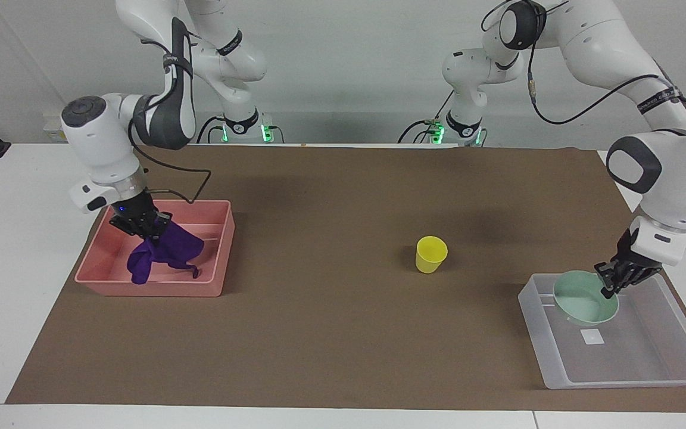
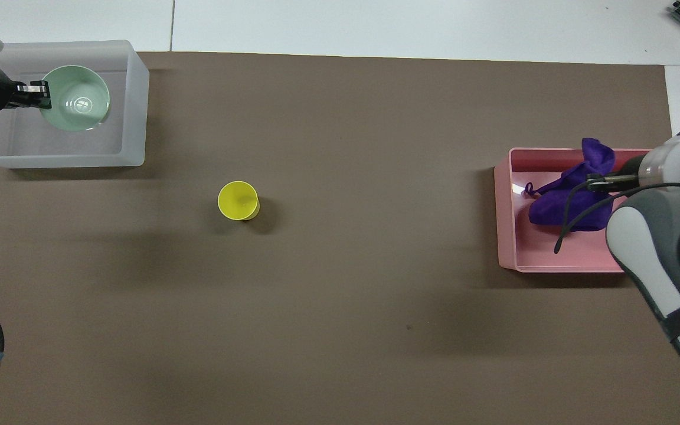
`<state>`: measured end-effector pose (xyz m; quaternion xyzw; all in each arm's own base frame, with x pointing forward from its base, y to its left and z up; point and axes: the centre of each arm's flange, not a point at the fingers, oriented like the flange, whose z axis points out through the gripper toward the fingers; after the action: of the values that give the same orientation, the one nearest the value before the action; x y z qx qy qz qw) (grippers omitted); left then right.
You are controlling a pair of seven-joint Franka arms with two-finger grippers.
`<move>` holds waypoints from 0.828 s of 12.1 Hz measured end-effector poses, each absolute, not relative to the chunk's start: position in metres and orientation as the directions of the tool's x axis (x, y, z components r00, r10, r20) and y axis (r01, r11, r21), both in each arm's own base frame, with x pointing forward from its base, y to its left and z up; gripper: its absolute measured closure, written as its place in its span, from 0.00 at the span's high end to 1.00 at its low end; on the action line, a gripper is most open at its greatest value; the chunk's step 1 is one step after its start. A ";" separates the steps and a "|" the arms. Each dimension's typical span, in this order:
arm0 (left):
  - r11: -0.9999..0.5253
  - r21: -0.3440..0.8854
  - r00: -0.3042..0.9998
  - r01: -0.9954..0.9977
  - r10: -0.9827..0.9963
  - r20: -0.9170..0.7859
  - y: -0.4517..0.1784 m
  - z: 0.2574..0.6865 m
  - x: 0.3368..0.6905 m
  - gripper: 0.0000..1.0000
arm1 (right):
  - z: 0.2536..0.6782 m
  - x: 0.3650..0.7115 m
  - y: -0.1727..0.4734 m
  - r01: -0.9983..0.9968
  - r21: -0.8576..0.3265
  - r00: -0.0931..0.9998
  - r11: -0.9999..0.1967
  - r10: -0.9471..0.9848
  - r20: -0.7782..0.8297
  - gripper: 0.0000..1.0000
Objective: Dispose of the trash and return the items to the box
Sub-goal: 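Place the cloth in the pink box while the left gripper places the bowl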
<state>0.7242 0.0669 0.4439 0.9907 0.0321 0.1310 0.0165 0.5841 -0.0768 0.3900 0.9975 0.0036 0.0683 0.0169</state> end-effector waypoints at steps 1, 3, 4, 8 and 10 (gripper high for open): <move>-0.997 0.042 0.963 0.067 0.075 0.260 0.073 0.434 0.733 0.03 | 0.370 0.580 -0.076 0.006 0.032 0.992 -0.999 0.010 0.126 0.08; -0.996 0.046 0.961 0.082 0.091 0.261 0.085 0.413 0.744 0.03 | 0.348 0.575 -0.075 0.006 0.029 0.993 -1.000 0.009 0.117 0.13; -0.995 0.051 0.962 0.091 0.101 0.254 0.090 0.401 0.745 0.03 | 0.345 0.574 -0.075 0.005 0.028 0.993 -1.000 0.008 0.114 0.23; -0.993 0.065 0.962 0.097 0.111 0.249 0.088 0.364 0.745 0.03 | 0.362 0.577 -0.075 0.004 0.032 0.990 -0.999 0.008 0.142 0.74; -0.993 0.067 0.959 0.100 0.114 0.258 0.086 0.346 0.741 0.03 | 0.395 0.580 -0.068 0.007 0.034 0.988 -0.999 0.012 0.155 0.99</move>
<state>0.7407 0.0860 0.3456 0.9894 0.0543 0.1320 0.0265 0.5805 -0.0684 0.3952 0.9968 0.0049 0.0780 0.0168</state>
